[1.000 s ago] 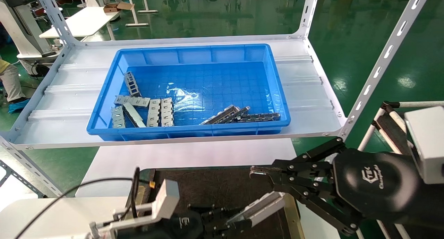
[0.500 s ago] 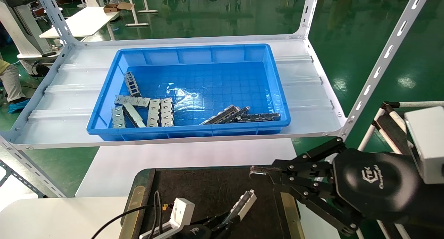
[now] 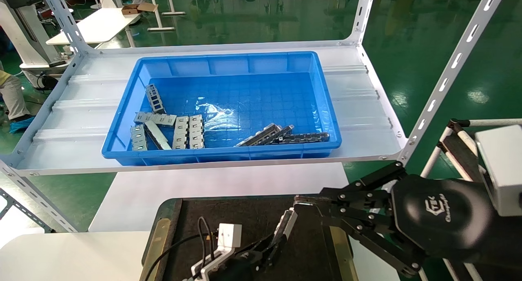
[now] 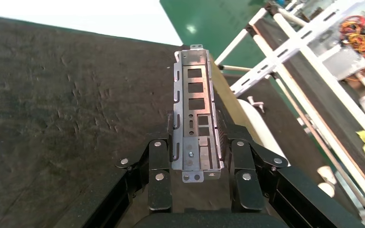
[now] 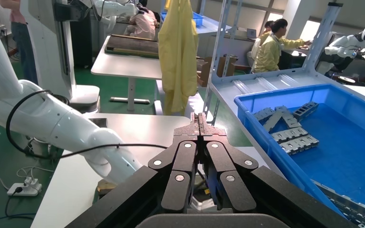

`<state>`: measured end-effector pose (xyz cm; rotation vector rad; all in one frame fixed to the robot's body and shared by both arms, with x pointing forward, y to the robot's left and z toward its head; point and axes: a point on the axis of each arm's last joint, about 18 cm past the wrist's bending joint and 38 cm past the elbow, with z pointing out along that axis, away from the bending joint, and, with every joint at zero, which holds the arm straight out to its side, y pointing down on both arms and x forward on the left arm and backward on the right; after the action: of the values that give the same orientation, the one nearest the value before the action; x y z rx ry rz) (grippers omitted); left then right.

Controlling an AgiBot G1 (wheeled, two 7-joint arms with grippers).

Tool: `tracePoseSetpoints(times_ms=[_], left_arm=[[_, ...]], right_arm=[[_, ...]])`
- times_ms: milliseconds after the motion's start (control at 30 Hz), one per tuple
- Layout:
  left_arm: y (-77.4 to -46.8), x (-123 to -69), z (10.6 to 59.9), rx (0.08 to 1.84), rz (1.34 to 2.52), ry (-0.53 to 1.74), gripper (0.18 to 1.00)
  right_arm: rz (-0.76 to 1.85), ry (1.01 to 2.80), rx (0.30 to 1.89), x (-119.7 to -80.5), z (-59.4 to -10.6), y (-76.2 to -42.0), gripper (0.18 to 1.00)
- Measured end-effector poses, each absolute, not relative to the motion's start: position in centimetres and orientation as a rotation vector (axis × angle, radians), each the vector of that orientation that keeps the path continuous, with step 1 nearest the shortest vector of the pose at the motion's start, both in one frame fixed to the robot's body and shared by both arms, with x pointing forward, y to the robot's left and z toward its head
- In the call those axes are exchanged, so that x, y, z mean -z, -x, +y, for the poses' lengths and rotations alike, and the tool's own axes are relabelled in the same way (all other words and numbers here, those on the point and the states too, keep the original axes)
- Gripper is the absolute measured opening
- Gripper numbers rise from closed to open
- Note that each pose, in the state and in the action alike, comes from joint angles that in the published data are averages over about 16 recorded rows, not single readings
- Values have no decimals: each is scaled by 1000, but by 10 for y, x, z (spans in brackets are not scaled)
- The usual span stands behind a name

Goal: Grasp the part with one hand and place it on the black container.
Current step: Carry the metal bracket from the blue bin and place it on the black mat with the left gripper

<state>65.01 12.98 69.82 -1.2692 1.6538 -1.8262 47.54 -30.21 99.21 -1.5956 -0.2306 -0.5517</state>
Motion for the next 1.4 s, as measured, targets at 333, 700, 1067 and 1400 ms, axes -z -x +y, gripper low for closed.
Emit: tracePoseSetpoints(times_ms=[333, 700, 1067, 1400], left_arm=[[-668, -693, 119, 1788, 1566, 1384, 362], [-678, -687, 115, 1727, 1504, 1466, 362], [-681, -680, 113, 1678, 1482, 1513, 362], [-681, -674, 112, 1660, 1462, 1553, 362]], right_arm=[[-231, 1596, 552, -992, -302, -475, 191], [-231, 1596, 552, -992, -302, -475, 191], [-231, 1596, 552, -992, -302, -475, 191], [-231, 1596, 552, -992, -302, -475, 191]])
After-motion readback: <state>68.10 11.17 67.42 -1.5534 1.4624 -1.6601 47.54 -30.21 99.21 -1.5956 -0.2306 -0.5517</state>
